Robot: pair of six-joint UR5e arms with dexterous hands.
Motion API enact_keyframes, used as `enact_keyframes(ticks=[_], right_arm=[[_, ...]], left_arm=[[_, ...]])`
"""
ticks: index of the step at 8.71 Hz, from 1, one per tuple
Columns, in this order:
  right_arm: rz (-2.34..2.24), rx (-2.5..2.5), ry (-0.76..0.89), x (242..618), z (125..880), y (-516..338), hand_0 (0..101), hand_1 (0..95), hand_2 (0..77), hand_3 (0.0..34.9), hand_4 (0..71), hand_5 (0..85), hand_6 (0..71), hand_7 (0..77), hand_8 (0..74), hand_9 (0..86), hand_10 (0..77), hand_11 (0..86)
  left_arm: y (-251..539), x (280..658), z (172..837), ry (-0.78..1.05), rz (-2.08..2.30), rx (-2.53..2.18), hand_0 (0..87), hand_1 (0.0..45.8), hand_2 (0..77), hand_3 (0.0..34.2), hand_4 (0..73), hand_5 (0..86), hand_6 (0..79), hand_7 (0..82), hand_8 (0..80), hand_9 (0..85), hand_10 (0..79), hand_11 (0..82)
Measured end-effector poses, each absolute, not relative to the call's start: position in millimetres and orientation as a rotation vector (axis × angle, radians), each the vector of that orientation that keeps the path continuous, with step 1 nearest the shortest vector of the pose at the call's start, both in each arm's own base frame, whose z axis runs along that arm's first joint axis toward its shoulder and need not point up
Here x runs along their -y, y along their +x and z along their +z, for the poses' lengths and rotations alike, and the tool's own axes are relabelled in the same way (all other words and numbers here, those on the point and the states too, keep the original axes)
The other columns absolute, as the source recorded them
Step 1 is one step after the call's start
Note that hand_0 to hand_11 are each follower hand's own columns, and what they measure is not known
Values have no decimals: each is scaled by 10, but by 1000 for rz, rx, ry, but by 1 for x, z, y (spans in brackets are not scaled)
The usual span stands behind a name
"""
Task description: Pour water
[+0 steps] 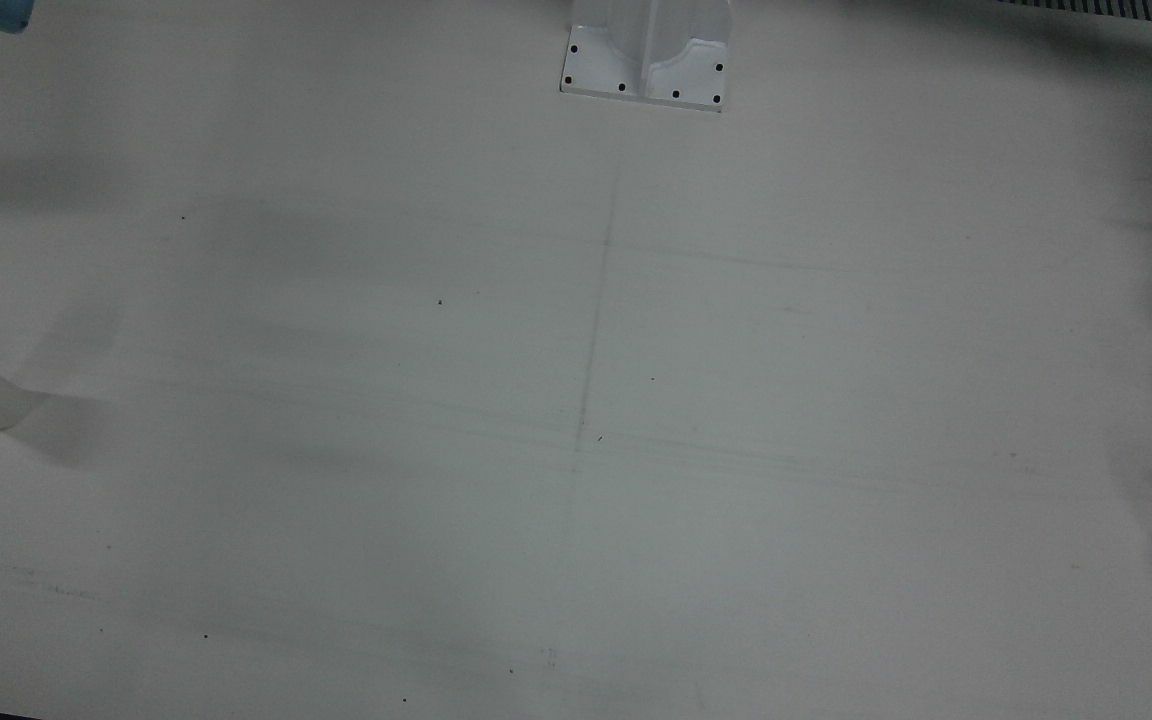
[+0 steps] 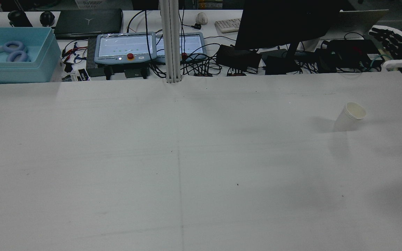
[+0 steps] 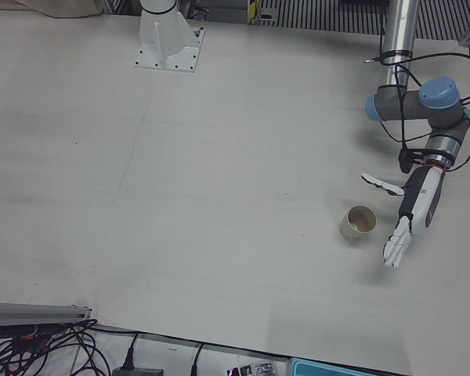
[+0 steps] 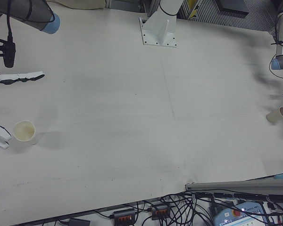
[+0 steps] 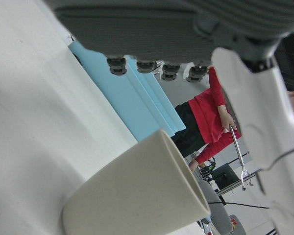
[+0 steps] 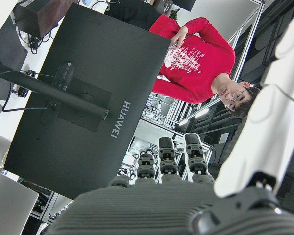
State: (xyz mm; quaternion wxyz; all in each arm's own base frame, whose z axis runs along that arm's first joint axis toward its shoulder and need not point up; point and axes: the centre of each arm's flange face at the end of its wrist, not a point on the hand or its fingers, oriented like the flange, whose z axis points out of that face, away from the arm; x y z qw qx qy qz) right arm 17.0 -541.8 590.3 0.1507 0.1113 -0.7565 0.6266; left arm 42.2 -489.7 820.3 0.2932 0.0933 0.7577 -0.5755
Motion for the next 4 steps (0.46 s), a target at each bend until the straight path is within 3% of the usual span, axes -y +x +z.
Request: enact_keyframes(ticks=[4], right_arm=[[1791,2184,319,542,585,16,500,109,5,0,136,175,114,202,82,93,0,5]], left_arm=[[46,490,835,306,-1493,-1993,536,44,11,47,98,5,11,49,33,11,27,60]])
